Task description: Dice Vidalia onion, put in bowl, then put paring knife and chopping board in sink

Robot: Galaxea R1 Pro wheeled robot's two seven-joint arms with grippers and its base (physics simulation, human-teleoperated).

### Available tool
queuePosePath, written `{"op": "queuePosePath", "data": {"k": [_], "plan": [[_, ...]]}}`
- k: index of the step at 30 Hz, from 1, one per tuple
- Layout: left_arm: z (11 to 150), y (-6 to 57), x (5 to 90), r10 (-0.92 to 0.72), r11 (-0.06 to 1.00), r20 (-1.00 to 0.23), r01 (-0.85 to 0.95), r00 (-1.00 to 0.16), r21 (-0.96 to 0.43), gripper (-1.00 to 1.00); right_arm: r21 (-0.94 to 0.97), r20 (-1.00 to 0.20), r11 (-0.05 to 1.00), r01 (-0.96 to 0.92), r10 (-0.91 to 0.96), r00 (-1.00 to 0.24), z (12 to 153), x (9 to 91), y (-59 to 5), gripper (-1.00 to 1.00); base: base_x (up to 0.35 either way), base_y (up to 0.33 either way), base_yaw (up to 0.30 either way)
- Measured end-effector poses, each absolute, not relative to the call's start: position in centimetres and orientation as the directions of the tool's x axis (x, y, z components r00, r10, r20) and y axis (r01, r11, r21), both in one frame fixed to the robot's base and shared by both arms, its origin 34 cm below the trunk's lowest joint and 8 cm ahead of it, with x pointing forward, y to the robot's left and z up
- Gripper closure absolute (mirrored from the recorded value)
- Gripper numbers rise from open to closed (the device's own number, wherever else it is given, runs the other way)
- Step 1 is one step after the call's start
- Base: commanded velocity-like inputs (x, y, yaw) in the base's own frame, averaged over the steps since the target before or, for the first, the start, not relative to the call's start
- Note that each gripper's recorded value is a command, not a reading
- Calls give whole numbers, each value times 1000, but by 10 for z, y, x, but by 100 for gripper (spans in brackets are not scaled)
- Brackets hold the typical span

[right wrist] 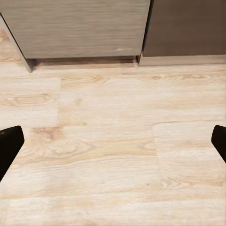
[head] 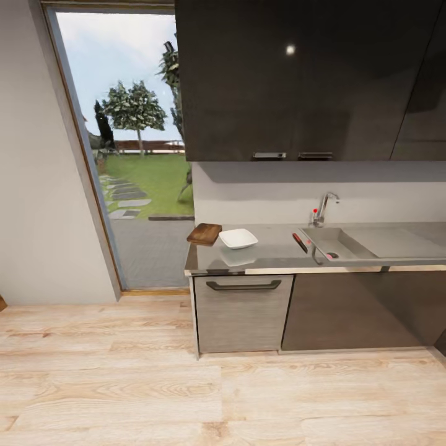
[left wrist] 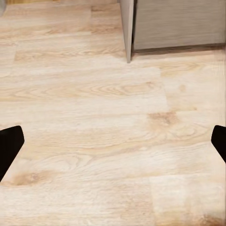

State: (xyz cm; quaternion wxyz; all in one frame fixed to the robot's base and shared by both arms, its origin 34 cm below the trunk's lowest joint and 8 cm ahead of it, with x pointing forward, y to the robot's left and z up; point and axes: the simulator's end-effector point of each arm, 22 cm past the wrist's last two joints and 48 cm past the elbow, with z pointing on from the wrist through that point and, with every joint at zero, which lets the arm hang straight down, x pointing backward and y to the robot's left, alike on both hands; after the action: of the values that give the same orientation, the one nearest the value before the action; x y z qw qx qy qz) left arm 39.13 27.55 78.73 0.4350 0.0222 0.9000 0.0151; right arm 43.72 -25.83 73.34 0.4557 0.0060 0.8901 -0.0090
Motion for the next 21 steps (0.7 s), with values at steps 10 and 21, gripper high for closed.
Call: {"op": "queuePosePath", "data": {"k": [10,21], "plan": [[800,274,380,55,998,-804,31,-592,46,-100,-11,-805,1000,22,5,-593,730,435,-259,-100,0,0,0],[795,274,376,56,998,-791,31,-609,47,-100,-12,-794,1000,24,5,-608,724,430,-260,-100,0,0,0]]}}
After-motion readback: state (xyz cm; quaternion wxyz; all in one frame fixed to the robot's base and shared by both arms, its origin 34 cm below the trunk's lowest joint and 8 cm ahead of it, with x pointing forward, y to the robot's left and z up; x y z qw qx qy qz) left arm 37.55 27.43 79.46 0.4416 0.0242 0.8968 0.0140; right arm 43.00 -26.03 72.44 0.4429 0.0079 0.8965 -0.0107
